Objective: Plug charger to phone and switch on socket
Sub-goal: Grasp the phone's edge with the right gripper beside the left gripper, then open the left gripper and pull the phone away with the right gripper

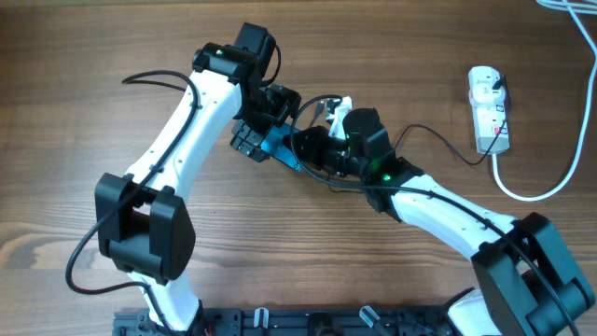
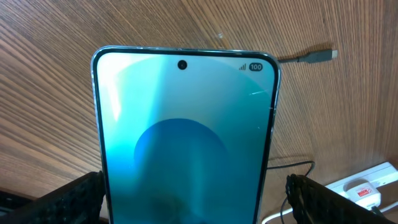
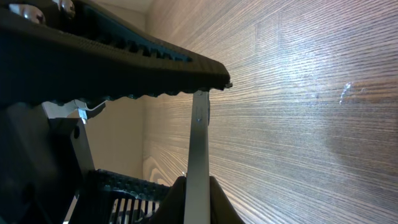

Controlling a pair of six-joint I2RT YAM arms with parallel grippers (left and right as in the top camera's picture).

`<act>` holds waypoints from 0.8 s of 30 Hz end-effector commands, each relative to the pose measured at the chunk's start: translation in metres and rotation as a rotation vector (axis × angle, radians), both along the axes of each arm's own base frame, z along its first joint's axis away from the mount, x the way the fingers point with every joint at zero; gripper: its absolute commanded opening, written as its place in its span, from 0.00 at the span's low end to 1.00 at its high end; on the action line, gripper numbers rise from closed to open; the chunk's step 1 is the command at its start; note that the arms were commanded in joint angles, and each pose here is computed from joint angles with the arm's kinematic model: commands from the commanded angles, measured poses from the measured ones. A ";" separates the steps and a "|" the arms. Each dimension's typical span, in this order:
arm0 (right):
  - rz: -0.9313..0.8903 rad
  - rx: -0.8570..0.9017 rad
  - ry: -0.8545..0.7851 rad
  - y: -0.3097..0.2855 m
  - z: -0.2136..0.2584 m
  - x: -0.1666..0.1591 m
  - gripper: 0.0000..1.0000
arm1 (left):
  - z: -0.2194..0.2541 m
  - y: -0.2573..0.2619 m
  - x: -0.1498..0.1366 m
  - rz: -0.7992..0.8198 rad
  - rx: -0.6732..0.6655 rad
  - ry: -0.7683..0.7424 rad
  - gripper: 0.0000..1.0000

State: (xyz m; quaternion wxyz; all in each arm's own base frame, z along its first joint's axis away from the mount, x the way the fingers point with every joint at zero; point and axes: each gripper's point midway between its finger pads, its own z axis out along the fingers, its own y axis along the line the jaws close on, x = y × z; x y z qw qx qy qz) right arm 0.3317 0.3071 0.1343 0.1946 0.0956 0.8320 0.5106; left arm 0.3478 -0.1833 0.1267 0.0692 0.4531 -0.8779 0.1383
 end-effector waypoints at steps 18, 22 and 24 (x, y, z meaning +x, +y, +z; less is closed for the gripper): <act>0.085 0.234 -0.073 -0.101 0.060 0.039 0.04 | 0.096 -0.038 0.059 -0.510 -0.623 -0.552 1.00; 0.073 0.263 -0.200 -0.141 0.108 0.032 0.04 | 0.122 -0.042 0.050 -0.604 -0.795 -0.635 1.00; 0.047 0.257 -0.266 -0.154 0.127 0.021 0.04 | 0.125 -0.043 0.048 -0.625 -0.813 -0.652 1.00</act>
